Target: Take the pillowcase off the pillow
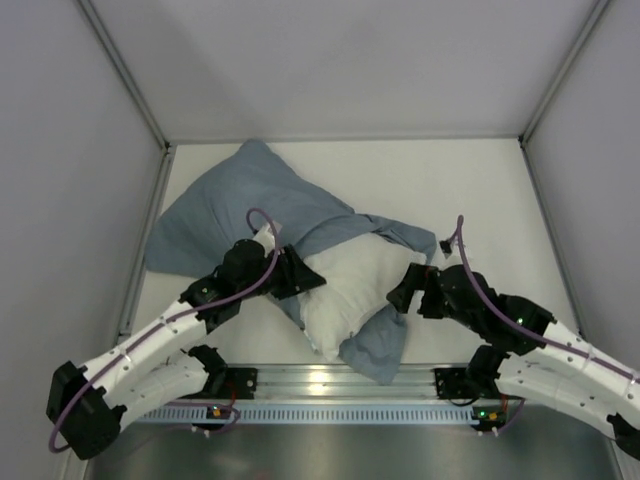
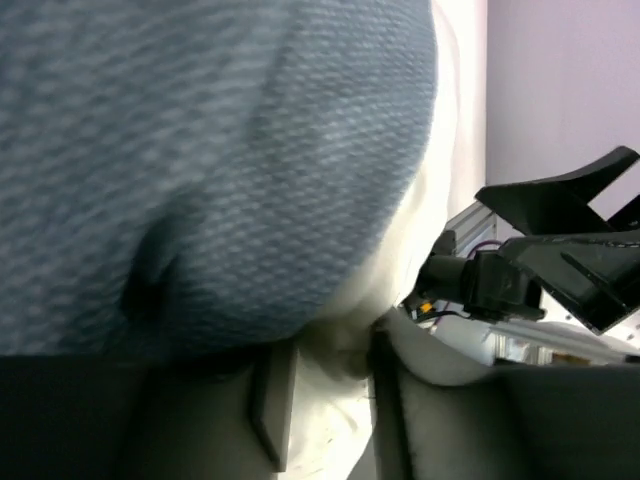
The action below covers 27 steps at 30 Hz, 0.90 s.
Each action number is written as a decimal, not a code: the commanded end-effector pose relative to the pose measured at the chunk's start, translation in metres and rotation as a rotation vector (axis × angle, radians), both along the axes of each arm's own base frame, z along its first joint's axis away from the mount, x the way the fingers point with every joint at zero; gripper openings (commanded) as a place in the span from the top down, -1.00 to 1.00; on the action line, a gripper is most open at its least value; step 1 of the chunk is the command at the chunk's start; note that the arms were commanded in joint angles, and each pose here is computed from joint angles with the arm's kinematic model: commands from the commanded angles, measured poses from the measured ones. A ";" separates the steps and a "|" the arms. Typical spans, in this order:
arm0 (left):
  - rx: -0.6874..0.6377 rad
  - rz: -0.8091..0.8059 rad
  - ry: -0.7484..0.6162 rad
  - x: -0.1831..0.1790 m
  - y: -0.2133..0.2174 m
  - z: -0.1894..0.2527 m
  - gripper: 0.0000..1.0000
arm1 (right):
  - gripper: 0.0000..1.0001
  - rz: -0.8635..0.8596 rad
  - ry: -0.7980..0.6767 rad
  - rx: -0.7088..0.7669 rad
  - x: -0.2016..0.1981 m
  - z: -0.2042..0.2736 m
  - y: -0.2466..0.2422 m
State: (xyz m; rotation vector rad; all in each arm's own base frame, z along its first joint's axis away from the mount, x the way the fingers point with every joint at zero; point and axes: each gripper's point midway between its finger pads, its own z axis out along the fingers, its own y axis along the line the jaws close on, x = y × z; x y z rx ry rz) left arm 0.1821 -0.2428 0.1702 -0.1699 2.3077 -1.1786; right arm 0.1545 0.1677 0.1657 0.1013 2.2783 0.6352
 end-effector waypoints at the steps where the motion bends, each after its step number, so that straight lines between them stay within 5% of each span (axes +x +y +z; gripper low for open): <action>1: -0.138 -0.033 -0.164 0.012 -0.023 0.063 -0.17 | -0.99 0.084 0.051 0.124 -0.013 -0.004 0.023; 2: -0.143 -0.032 -0.176 0.009 -0.023 0.066 -0.96 | -0.99 0.087 0.067 0.122 -0.016 -0.013 0.023; 8: -0.254 -0.049 -0.222 -0.038 -0.006 0.083 -0.98 | -0.97 0.155 0.104 0.230 -0.027 -0.027 0.041; 16: -0.093 0.066 -0.187 -0.044 0.036 0.051 -0.98 | -0.96 0.296 0.114 0.477 -0.036 -0.016 0.090; 27: 0.005 0.103 -0.130 -0.035 0.039 0.011 -0.98 | -0.96 0.380 0.136 0.478 -0.062 -0.019 0.137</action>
